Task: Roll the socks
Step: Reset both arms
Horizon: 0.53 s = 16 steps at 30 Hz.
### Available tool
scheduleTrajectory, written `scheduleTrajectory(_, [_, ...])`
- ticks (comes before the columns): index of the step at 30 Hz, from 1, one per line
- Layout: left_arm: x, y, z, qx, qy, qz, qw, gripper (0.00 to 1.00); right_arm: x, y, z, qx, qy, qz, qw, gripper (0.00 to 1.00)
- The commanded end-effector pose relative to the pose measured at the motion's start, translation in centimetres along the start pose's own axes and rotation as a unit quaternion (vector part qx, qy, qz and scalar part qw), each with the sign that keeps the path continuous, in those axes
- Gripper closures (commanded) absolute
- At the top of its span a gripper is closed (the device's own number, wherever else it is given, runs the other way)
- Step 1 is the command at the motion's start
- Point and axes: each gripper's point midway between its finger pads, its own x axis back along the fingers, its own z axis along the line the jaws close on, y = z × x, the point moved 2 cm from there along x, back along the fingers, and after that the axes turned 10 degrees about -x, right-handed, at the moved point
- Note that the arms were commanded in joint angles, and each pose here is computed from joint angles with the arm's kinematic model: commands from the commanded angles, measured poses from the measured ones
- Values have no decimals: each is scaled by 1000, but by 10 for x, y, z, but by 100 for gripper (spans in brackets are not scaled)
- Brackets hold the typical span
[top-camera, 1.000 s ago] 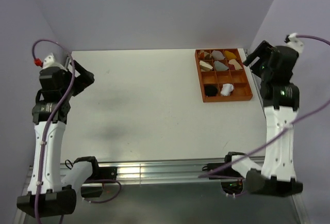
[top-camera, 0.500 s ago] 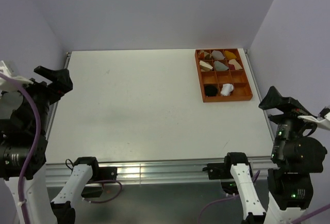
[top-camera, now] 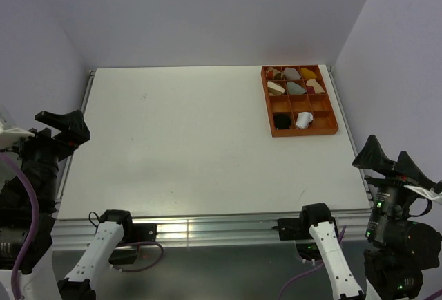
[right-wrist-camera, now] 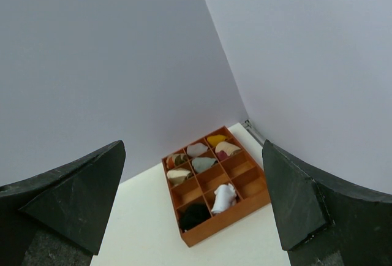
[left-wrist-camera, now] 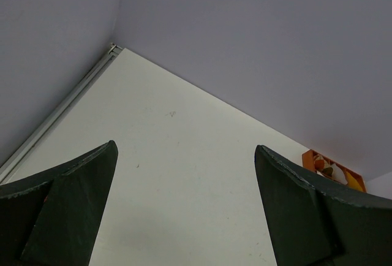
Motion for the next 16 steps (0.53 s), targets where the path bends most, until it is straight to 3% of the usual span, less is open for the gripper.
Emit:
scheduleTrajectory(1, [4, 6, 5, -6, 11, -8, 1000, 0, -1, 10, 1, 3, 8, -27, 1000, 0])
scheduleTrajectory(16, [-2, 2, 2, -9, 7, -1, 1000, 0, -3, 6, 2, 8, 17, -23, 1000, 0])
